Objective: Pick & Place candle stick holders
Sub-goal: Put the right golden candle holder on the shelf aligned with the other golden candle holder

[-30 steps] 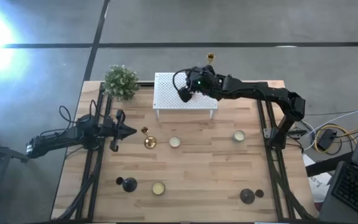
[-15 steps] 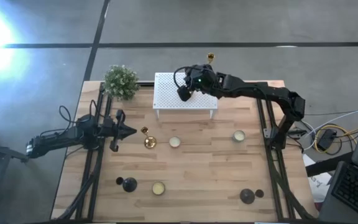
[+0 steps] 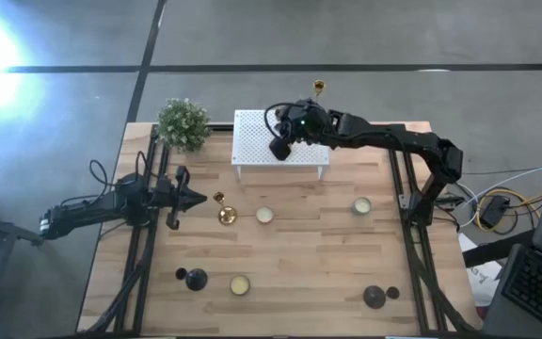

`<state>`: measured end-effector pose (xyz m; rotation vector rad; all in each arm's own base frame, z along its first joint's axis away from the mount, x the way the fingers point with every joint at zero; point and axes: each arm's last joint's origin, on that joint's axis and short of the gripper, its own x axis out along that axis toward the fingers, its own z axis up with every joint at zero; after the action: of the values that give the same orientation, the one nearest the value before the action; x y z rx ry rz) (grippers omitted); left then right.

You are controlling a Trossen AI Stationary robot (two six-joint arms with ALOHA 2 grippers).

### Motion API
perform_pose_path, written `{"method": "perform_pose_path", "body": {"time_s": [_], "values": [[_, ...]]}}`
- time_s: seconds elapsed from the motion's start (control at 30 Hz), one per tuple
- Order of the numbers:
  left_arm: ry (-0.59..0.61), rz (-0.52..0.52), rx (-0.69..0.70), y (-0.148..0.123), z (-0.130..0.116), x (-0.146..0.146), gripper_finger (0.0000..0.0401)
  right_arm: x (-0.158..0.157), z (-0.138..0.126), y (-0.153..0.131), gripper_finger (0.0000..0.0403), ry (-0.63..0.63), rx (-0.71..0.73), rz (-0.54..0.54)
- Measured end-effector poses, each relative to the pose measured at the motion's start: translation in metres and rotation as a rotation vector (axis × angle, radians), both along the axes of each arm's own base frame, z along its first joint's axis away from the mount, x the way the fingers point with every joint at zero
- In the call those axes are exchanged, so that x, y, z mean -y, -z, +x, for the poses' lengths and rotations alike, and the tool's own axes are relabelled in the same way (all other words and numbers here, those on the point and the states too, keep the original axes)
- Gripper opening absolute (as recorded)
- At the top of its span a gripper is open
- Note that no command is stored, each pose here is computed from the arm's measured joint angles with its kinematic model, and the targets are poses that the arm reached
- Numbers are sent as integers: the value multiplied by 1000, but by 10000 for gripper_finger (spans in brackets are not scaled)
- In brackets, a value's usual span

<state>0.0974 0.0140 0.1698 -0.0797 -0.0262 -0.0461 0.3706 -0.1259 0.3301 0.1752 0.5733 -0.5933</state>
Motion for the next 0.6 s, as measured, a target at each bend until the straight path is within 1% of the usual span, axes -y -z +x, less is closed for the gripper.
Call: {"method": "perform_pose_path", "body": {"time_s": [0.13,0.3,0.43,0.6], "values": [[0,0,0,0,0,0,23,-13,3,1,12,-123,-31,-3],[0,0,0,0,0,0,23,-36,2,-5,12,-296,-42,17],[-2,-1,16,-1,0,0,23,-62,-6,-13,12,-401,-78,12],[2,-43,72,-7,0,0,23,-95,-19,-24,12,-511,-90,-18]]}}
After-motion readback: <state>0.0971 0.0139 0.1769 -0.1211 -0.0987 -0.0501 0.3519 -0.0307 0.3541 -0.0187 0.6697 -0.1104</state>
